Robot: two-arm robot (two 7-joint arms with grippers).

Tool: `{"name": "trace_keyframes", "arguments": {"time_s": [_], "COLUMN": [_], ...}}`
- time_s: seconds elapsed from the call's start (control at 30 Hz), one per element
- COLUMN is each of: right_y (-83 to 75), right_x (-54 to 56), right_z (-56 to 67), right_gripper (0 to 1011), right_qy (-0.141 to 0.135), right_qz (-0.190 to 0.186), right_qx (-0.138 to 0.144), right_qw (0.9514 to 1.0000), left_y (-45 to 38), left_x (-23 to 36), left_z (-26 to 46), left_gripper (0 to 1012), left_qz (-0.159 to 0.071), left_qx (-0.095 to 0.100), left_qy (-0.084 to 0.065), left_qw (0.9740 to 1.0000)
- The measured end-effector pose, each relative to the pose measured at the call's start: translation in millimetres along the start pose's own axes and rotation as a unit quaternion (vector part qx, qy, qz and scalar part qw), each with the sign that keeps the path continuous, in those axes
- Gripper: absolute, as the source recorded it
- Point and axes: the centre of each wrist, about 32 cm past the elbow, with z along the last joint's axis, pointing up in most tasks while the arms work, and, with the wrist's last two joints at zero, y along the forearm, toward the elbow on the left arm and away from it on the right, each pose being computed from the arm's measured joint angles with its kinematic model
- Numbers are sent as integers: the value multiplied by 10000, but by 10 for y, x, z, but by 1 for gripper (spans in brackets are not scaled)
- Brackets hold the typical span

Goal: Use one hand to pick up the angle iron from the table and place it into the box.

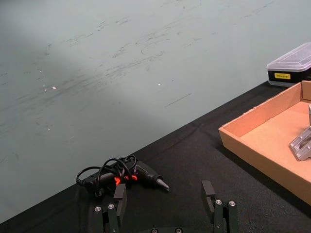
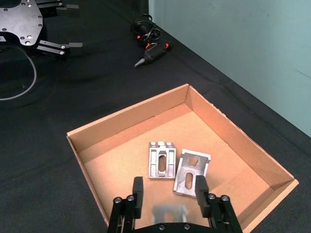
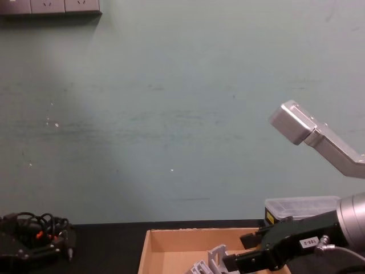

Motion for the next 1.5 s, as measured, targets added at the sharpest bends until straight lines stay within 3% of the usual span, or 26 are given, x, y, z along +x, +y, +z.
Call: {"name": "trace_keyframes", "arguments": {"time_s": [0.13, 0.4, 0.73, 1.0, 1.1, 1.23, 1.27, 1.37, 1.5], "right_y": [-1, -3, -10, -132, -224, -308, -339, -366, -393], "right_x": [1, 1, -3, -49, -100, -159, -192, -248, -336], "right_z": [2, 3, 7, 16, -15, -63, -89, -122, -192], "right_gripper": [810, 1002, 1000, 1000, 1000, 1002, 1000, 1000, 1000], "right_qy": [-1, -3, -8, 8, 39, 127, 194, 228, 283], "right_qz": [0, 2, 18, 13, -294, -754, -1042, -1438, -2127], "right_qx": [3, 8, 51, 618, 996, 1250, 1288, 1281, 1168], "right_qw": [10000, 10000, 10000, 9981, 9946, 9892, 9860, 9810, 9697], "left_y": [0, 0, 0, 0, 0, 0, 0, 0, 0], "left_x": [0, 0, 0, 0, 0, 1, 0, 0, 0], "left_z": [0, 0, 0, 0, 0, 0, 0, 0, 0], "left_gripper": [1000, 1000, 1000, 1000, 1000, 1000, 1000, 1000, 1000], "left_qz": [0, 0, 0, 0, 0, 0, 0, 0, 0], "left_qx": [0, 0, 0, 0, 0, 0, -1, 0, 0], "left_qy": [0, 0, 0, 0, 0, -1, 0, 0, 0], "left_qw": [10000, 10000, 10000, 10000, 10000, 10000, 10000, 10000, 10000]}}
